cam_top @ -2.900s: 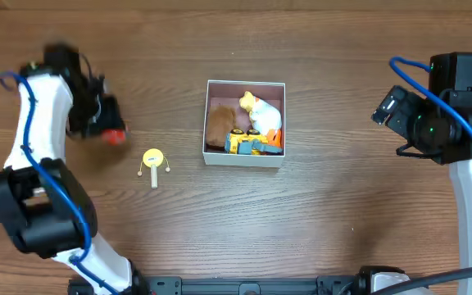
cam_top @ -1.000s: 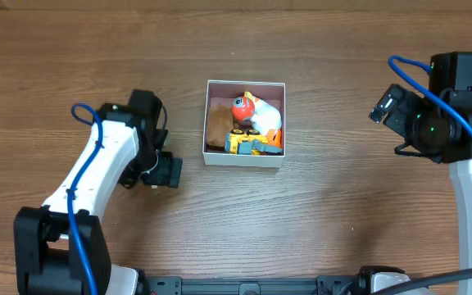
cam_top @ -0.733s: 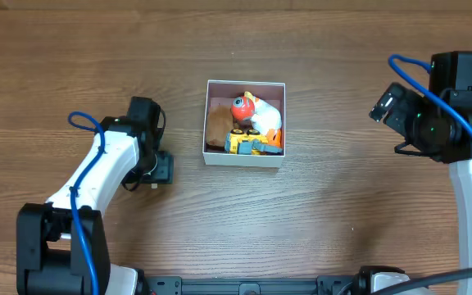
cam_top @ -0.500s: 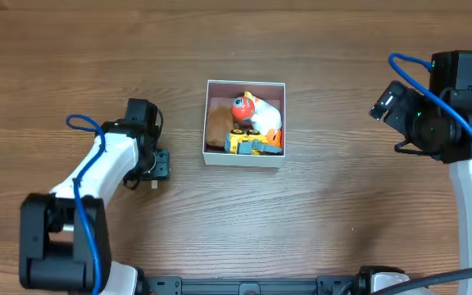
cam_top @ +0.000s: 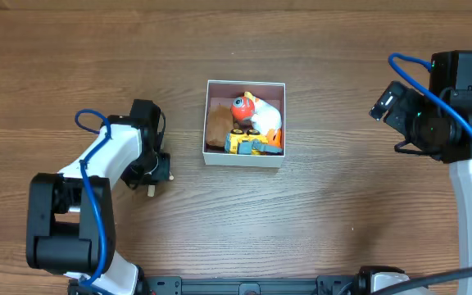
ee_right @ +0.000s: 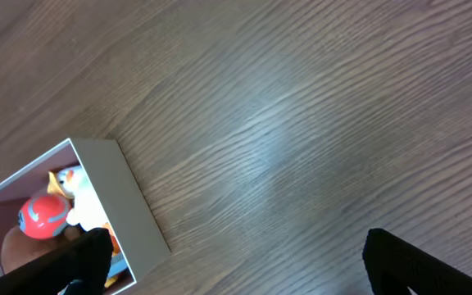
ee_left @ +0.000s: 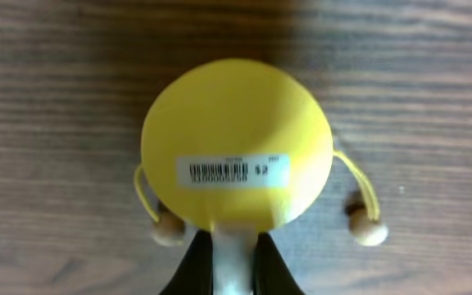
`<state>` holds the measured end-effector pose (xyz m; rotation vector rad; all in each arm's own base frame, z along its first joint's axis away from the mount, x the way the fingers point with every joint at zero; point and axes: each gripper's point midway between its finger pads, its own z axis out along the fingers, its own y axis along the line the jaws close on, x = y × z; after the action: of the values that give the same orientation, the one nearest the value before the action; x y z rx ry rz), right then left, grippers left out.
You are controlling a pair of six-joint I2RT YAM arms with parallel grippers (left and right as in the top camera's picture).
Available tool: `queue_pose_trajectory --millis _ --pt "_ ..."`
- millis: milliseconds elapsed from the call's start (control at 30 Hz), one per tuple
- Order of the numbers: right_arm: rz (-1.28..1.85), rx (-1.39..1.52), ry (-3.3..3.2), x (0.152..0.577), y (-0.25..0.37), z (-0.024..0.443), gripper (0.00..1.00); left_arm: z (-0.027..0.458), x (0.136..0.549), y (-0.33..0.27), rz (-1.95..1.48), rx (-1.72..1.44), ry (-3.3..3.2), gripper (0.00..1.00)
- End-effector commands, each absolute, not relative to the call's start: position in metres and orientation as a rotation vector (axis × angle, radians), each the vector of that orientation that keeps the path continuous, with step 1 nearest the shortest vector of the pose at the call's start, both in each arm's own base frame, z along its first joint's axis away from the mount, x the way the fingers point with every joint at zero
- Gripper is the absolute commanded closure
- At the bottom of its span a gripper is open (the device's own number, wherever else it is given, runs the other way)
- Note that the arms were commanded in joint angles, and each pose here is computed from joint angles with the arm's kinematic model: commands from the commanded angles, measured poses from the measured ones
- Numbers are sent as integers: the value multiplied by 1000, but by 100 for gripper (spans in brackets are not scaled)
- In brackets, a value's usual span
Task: Pack container
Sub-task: 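Grasp the yellow round tag on a stick with the left gripper, then place the yellow tag into the box and release it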
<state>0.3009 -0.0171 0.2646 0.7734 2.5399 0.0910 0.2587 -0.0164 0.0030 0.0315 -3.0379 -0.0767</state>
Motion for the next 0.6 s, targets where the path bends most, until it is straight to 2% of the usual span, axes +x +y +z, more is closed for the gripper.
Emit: queue_pose_trajectory --millis 0,167,267,333,367,433,567 --pt "89 771 2524 301 -19 270 0 70 297 -29 -32 -171 -3108 96" --pt "88 772 2527 300 -19 270 0 190 342 -111 330 -576 -3315 96" --pt "89 771 2526 300 -19 270 0 231 365 -175 386 -1125 -3399 96" --pt "89 771 2525 301 -19 270 0 229 375 -208 389 -1327 -3393 96" --pt "88 772 2526 300 -19 270 0 224 381 -219 395 -1301 -3413 96" --pt "88 772 2527 300 -19 270 0 195 397 -251 569 -1002 -3447 96" --pt "88 772 2528 300 -19 270 0 136 408 -278 589 -1164 -3318 96"
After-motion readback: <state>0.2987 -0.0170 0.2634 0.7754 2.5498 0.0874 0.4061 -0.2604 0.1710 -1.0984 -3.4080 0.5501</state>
